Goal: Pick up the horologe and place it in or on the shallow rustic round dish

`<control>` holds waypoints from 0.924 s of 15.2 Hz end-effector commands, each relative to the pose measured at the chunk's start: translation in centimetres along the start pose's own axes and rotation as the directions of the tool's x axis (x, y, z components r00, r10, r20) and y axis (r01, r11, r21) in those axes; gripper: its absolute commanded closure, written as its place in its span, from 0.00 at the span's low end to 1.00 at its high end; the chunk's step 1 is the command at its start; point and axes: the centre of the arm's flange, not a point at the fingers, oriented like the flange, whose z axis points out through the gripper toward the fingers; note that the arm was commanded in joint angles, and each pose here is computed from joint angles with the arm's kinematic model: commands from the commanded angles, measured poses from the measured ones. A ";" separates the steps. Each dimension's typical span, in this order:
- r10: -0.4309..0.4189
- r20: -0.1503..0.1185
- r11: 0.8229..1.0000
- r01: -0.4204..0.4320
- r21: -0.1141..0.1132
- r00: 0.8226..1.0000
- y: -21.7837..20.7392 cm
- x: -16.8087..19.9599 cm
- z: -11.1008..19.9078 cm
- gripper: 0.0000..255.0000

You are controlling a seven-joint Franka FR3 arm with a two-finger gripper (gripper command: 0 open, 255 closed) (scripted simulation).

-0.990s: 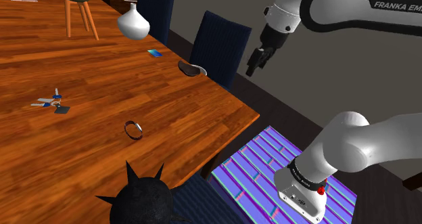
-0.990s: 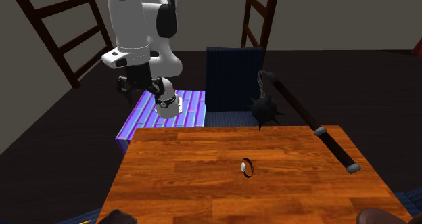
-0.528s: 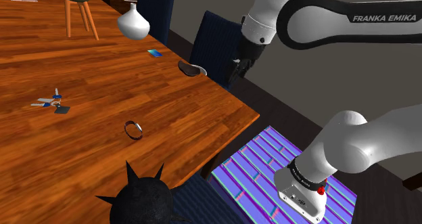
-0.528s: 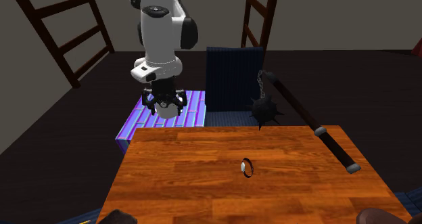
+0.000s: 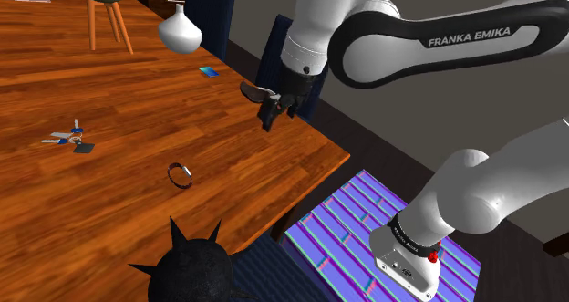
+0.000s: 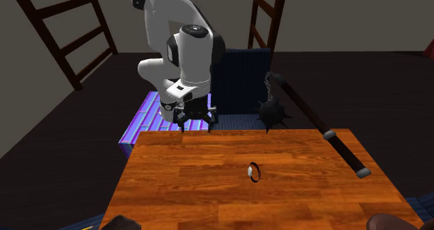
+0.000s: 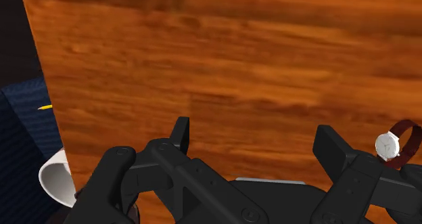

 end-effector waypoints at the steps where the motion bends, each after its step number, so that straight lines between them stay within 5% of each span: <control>1: 0.003 -0.004 1.000 -0.002 0.004 1.000 -2.5 0.6 0.7 0.00; 14: 0.011 -0.032 1.000 -0.011 0.020 0.999 -17.6 6.0 5.9 0.00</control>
